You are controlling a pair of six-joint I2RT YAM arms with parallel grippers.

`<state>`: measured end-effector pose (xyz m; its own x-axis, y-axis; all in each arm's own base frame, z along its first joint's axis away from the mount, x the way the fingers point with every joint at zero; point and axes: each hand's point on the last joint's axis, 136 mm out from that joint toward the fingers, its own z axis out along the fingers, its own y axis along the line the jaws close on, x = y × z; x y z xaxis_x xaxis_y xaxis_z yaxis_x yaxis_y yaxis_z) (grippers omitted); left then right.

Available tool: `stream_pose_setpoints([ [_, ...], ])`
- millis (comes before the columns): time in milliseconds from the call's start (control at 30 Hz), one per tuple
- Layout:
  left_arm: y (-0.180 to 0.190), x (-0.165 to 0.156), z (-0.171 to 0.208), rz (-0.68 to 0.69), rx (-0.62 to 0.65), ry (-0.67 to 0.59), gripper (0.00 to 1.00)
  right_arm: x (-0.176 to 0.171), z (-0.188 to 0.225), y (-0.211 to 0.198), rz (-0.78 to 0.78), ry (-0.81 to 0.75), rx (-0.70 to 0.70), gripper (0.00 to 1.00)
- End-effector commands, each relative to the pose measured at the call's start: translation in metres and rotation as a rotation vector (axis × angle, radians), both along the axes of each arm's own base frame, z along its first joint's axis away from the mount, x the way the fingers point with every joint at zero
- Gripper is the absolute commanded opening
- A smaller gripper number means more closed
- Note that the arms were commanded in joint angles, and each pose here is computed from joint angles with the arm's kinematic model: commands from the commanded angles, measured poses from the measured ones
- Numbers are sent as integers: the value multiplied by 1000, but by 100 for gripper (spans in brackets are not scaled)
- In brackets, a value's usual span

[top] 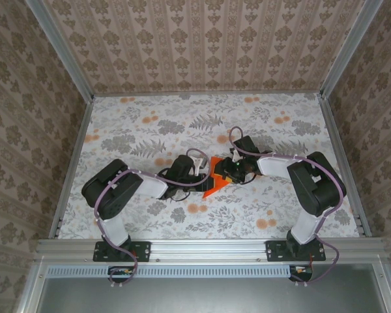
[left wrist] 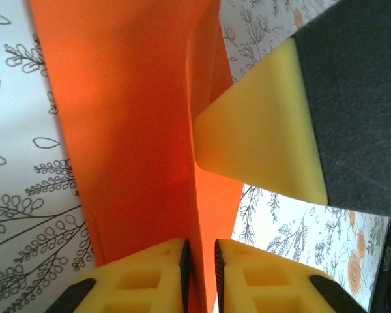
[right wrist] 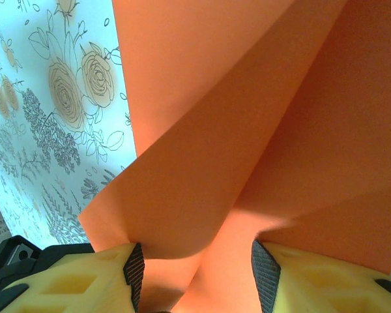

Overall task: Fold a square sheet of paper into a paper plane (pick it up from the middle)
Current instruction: Fourth fold the wing at the center of the table.

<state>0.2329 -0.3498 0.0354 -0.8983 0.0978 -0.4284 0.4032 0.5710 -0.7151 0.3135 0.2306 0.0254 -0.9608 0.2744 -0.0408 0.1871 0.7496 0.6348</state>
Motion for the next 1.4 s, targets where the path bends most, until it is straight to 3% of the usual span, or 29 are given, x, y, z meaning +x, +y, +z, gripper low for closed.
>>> stream_pose_setpoints([
  [0, 3, 1, 13, 2, -41, -6, 25, -16, -31, -20, -23, 97, -133, 52],
  [333, 30, 4, 29, 95, 6, -18, 36, -24, -44, -32, -11, 132, -212, 53],
  [700, 4, -3, 38, 24, -51, 25, 24, -30, -57, -40, -3, 177, -295, 59],
  [1367, 4, 1, 22, 20, 14, 71, 18, -37, -68, -47, -2, 221, -348, 61],
])
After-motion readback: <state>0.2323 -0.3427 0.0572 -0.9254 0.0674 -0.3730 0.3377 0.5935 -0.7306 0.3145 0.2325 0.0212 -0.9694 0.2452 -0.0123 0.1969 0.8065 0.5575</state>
